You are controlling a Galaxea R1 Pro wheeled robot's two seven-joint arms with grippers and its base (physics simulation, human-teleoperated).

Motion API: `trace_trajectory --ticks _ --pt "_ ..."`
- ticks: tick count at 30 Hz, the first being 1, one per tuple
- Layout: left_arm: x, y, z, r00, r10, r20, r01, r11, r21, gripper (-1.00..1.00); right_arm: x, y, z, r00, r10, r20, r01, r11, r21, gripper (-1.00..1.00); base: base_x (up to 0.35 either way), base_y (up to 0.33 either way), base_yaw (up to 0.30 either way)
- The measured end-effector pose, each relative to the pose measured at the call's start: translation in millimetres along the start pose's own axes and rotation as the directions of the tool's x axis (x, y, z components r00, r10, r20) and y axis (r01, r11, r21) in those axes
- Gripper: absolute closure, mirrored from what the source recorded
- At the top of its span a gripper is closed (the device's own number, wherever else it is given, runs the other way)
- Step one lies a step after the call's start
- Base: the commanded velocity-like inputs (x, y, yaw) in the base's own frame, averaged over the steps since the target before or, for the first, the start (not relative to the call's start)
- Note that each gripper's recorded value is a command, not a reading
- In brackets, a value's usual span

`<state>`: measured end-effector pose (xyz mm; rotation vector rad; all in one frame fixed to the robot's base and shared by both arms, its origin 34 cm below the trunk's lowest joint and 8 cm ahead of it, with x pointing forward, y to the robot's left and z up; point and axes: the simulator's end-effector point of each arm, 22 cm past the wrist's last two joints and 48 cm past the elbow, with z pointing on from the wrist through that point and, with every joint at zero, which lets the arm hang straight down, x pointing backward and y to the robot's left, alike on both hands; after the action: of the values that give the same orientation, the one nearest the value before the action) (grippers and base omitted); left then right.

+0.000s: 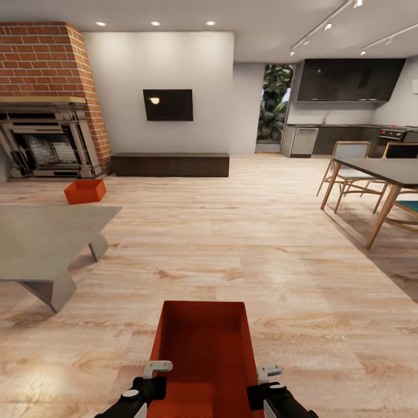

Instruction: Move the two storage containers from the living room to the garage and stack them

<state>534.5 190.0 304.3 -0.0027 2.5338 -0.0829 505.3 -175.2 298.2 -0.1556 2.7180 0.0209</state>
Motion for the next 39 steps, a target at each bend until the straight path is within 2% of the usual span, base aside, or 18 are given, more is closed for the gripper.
trace_trajectory --ticks 39 --pt "-62 -5 -58.5 1.0 0.001 0.0 -0.001 1.0 0.003 1.0 -50 -4 -69.4 1.0 -0.001 0.002 0.001 1.0 0.001 1.0 0.0 0.0 0.0"
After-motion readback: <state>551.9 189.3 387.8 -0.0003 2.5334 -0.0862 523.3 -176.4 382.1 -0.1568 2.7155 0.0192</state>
